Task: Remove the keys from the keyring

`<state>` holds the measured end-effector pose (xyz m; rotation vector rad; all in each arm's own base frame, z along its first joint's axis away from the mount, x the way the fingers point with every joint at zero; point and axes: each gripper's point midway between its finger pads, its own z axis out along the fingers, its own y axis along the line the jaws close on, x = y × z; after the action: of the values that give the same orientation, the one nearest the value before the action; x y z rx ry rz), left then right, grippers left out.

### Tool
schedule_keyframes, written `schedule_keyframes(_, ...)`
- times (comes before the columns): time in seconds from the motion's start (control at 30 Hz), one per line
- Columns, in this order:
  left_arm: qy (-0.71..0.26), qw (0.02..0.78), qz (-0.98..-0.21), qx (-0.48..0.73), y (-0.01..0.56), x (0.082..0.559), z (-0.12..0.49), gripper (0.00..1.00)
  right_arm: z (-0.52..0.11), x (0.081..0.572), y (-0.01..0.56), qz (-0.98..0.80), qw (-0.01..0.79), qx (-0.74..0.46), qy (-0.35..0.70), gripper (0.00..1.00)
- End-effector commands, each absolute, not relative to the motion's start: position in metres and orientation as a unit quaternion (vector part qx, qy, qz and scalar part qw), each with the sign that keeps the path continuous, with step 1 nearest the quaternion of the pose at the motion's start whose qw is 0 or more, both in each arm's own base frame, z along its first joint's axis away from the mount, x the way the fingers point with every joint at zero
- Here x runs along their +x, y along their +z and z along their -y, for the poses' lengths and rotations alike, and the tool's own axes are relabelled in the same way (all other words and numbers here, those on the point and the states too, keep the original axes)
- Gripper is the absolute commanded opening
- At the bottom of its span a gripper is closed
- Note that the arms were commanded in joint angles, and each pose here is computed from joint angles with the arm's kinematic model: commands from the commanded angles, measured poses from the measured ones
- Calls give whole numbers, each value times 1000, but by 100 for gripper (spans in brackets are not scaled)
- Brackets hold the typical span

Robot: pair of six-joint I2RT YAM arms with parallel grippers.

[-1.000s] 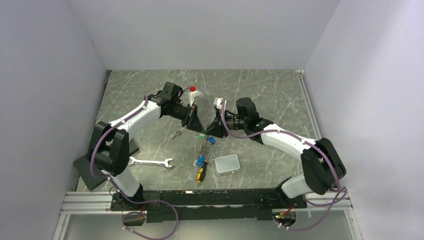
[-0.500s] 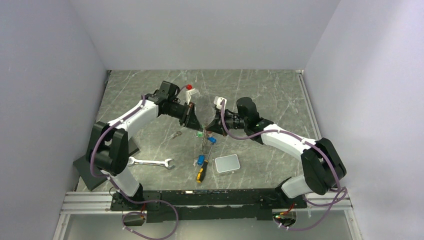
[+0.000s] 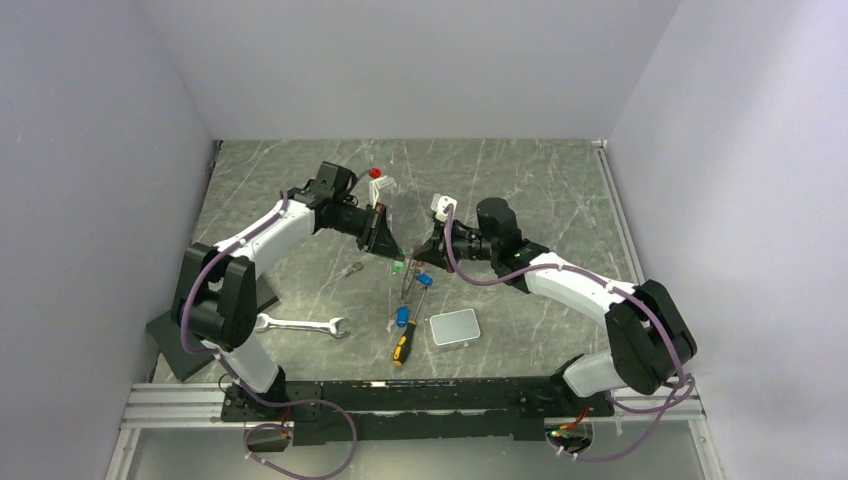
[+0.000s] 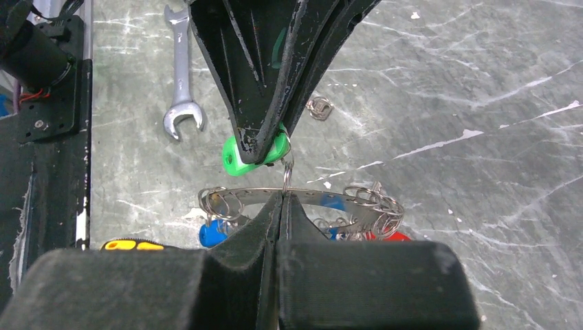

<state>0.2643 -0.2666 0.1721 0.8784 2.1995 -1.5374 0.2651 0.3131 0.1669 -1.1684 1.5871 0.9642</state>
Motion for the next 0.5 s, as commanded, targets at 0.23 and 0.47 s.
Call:
schedule_keyframes(0.23,-544,154,-772,290,171,271,267,0,-311,265,186,-611,497,-485,381,0)
schedule_keyframes(0.47,-546,140,-776,282,163,273,269,0,-310,266,186,-600,510,-494,368,0)
